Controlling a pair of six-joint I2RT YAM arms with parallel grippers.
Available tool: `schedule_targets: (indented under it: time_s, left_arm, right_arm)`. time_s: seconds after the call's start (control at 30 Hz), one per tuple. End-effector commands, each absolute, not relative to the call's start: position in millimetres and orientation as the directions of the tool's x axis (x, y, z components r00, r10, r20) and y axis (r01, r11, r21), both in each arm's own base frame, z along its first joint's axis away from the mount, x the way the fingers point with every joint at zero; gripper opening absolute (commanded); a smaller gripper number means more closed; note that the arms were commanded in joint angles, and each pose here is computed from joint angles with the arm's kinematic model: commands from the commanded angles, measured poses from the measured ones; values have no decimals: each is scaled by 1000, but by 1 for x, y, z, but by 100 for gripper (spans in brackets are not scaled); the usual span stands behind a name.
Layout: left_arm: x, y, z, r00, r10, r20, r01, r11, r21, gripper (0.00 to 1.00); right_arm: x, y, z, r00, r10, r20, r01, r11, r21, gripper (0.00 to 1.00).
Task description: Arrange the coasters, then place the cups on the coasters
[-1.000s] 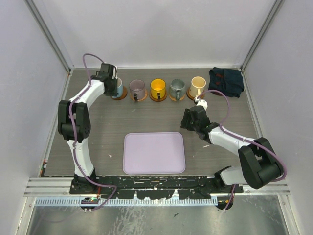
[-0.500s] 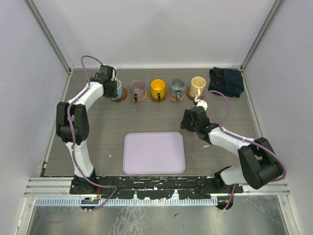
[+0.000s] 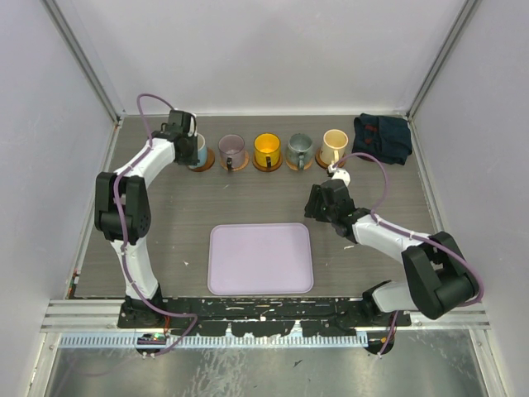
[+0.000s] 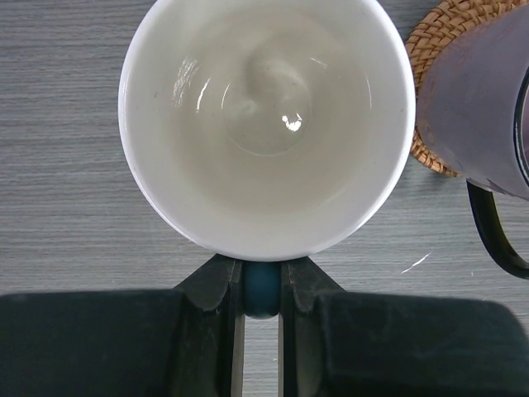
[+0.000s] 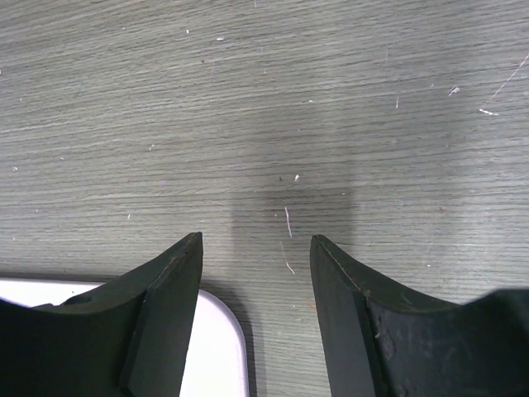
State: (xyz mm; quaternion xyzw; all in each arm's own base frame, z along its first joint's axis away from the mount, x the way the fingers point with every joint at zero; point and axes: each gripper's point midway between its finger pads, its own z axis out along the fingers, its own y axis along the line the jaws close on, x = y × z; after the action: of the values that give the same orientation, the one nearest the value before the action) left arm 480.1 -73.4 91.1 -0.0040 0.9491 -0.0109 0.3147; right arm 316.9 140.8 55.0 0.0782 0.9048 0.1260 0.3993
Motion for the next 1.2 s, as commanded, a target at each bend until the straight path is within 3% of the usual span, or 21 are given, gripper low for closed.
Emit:
schedule_targets:
  time_s: [0.0, 0.47, 0.77, 0.83, 1.0, 1.17]
  left_arm:
    - [498, -75, 112, -743, -55, -667, -17, 998, -63, 0]
    - [504, -78, 109, -740, -63, -669, -16, 997, -76, 0]
    - [506, -77, 105, -746, -58, -664, -19, 998, -65, 11]
    - [505, -77, 104, -749, -57, -660, -21, 998, -63, 18]
    - [504, -74, 104, -753, -57, -656, -28, 998, -54, 61]
    - [501, -71, 105, -755, -56, -654, -39, 998, -41, 67]
  right_arm:
    - [326, 145, 60, -647, 268, -714, 40, 947, 318, 60]
    - [327, 149, 60, -650, 268, -711, 32, 944, 328, 59]
    - [326, 149, 60, -651, 271, -709, 31, 943, 331, 59]
    - [327, 149, 61, -650, 272, -710, 31, 943, 333, 59]
    - [326, 150, 60, -654, 271, -707, 30, 942, 334, 59]
    - [325, 150, 58, -657, 272, -703, 30, 941, 336, 59]
